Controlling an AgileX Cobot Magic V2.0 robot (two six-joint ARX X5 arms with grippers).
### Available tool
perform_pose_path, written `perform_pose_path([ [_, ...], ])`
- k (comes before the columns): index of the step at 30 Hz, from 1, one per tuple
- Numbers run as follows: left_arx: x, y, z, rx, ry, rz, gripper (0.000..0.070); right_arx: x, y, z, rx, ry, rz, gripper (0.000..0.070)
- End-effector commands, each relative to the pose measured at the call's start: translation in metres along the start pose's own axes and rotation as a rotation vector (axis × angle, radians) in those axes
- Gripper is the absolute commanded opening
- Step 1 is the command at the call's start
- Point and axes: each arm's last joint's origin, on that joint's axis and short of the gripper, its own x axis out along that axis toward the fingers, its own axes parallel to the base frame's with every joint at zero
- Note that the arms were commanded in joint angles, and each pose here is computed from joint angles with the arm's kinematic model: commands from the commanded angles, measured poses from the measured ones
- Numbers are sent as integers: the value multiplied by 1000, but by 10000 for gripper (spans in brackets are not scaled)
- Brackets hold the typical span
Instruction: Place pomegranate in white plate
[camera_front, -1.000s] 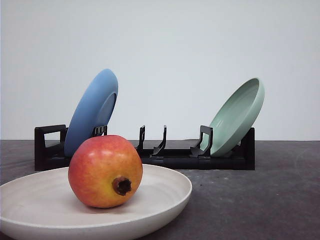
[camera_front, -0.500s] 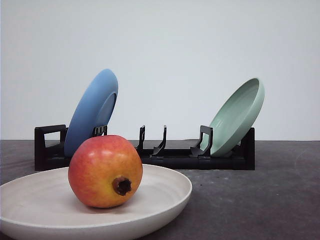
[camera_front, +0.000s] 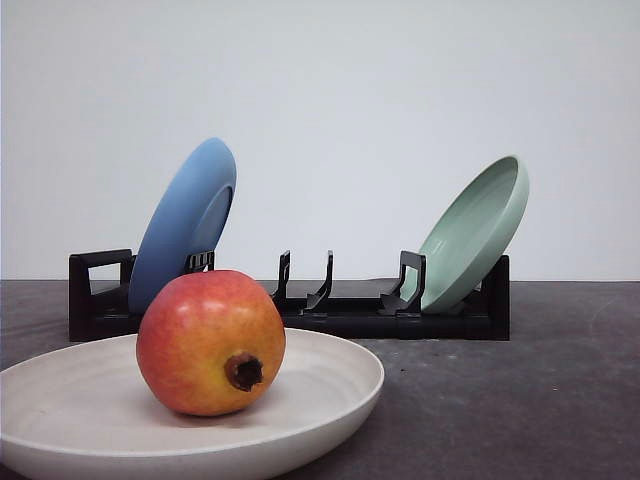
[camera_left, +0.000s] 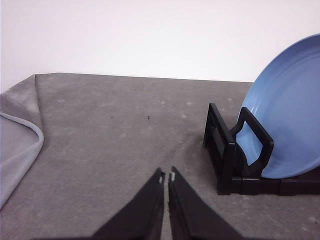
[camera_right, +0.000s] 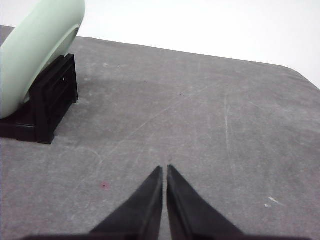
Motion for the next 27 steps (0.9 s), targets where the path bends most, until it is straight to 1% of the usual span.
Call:
perform_pose_path([
  [1,1,0,-2,0,-1,-3,0,1,0,-1,10,-6,0,12],
  [27,1,0,-2,0,-1,-3,0,1,0,-1,10,-6,0,12],
])
